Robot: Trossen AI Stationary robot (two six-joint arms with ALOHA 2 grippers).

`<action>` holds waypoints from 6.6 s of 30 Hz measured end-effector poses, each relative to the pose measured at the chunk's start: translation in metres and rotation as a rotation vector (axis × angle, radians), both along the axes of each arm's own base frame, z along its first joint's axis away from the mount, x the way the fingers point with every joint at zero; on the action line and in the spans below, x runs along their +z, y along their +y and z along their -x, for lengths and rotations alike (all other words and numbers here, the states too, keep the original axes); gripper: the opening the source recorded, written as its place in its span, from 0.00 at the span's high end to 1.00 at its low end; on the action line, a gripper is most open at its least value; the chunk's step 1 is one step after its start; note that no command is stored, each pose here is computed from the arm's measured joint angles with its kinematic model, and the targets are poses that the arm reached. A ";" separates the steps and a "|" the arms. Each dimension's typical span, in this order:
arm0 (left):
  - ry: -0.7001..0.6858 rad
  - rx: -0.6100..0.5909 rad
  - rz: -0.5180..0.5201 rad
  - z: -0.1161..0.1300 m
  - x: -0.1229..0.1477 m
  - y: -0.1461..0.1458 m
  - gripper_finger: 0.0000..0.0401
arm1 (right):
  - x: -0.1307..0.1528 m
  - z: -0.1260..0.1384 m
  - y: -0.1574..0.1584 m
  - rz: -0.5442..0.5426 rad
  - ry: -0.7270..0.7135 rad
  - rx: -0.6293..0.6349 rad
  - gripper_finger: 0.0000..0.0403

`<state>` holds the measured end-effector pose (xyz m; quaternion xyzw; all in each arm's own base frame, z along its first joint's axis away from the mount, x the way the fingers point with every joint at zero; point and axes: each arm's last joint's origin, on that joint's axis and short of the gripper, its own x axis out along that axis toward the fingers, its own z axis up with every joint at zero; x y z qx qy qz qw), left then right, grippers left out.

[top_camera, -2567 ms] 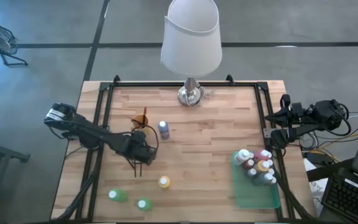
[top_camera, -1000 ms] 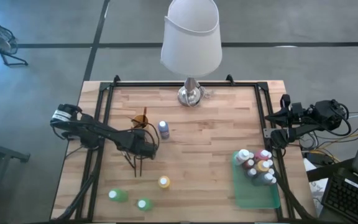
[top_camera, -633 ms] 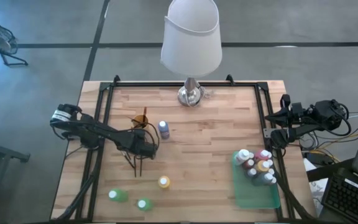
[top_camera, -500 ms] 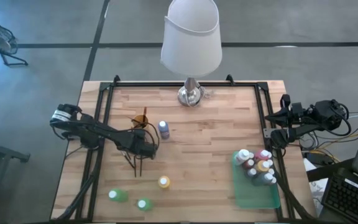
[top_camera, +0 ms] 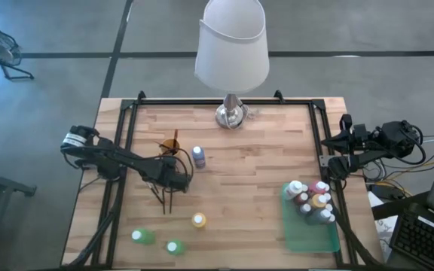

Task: Pick & Place Paint Supplies
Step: Put the silver paint brush into the yellow cup

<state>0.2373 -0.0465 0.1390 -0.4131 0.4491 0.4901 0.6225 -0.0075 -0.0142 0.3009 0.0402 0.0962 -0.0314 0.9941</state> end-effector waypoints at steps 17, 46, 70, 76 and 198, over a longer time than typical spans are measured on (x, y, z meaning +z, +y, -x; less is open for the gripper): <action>-0.001 -0.044 -0.029 -0.001 0.000 0.000 0.98 | 0.000 0.000 0.000 0.000 0.000 0.000 0.98; -0.200 -0.252 -0.152 -0.040 0.052 -0.006 0.99 | 0.000 0.000 0.000 0.000 0.000 0.000 0.98; -0.387 -0.560 -0.645 -0.082 0.103 -0.003 0.99 | 0.000 0.000 0.000 0.000 0.000 0.000 0.98; -0.392 -0.640 -0.854 -0.090 0.121 0.000 0.99 | 0.000 0.000 0.000 0.000 0.000 0.000 0.98; -0.686 -0.159 -1.176 0.072 0.092 0.038 1.00 | 0.000 0.000 0.000 0.000 0.000 0.000 0.98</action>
